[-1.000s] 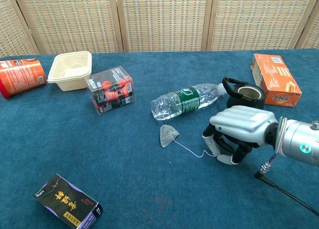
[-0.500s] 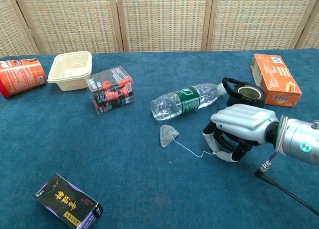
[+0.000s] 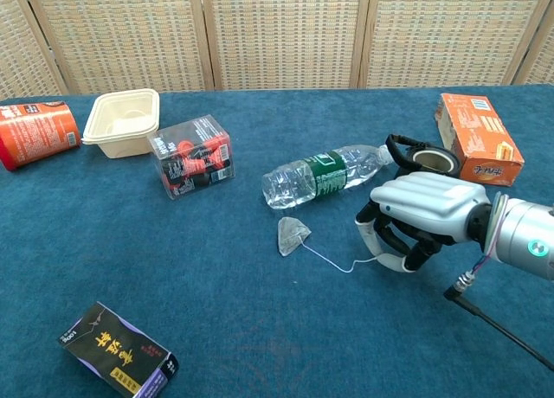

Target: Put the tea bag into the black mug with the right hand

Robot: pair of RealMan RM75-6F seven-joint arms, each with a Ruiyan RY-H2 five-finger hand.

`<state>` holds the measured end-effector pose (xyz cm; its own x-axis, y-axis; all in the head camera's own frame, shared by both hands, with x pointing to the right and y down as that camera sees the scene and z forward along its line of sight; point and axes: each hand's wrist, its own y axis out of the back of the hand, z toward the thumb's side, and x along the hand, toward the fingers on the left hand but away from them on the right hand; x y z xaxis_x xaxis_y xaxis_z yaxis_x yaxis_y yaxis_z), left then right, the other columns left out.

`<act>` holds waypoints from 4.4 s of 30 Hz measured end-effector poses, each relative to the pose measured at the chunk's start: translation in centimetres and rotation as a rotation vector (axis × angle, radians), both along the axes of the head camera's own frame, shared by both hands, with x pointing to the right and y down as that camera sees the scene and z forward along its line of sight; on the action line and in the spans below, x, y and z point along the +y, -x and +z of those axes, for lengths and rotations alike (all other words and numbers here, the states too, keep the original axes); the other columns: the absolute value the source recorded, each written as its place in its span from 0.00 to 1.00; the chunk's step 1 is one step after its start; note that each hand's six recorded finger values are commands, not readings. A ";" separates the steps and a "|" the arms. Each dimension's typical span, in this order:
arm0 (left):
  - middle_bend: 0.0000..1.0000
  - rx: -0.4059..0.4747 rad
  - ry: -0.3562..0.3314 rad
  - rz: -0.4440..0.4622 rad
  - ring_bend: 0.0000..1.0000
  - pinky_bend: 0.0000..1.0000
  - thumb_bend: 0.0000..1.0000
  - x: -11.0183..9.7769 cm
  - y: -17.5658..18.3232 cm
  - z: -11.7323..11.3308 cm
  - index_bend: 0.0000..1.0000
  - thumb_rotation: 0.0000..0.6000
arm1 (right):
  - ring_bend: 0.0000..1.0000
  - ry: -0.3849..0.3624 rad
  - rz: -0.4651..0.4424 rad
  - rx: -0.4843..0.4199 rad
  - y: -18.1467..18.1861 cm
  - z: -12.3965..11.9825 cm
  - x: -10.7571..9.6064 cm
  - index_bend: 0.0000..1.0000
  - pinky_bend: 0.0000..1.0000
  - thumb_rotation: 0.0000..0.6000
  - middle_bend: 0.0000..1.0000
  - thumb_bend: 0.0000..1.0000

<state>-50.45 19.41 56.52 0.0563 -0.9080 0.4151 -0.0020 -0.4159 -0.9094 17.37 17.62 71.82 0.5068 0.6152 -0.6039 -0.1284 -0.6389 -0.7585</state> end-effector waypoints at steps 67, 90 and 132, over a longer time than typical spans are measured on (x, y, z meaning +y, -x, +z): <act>0.00 0.001 0.019 0.046 0.00 0.00 0.44 -0.6 -1.9 0.5 0.00 1.00 | 0.80 -0.282 0.304 -0.114 -7.3 -16.0 -16.7 0.63 0.98 1.00 0.81 0.72; 0.00 -0.012 0.021 0.039 0.00 0.00 0.44 -0.3 -1.8 0.2 0.00 1.00 | 0.80 -0.224 0.355 -0.082 -9.8 -13.2 -17.2 0.63 0.98 1.00 0.81 0.72; 0.00 -0.023 0.019 0.034 0.00 0.00 0.44 -0.2 -1.2 0.2 0.00 1.00 | 0.80 -0.154 0.158 0.024 -8.4 -6.3 -10.2 0.63 0.98 1.00 0.80 0.72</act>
<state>-49.30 19.23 56.69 0.0768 -0.8975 0.4342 0.0334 -0.4329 -0.9008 25.74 7.44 65.49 0.3836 0.7716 -0.5075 -0.0555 -0.5293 -0.8466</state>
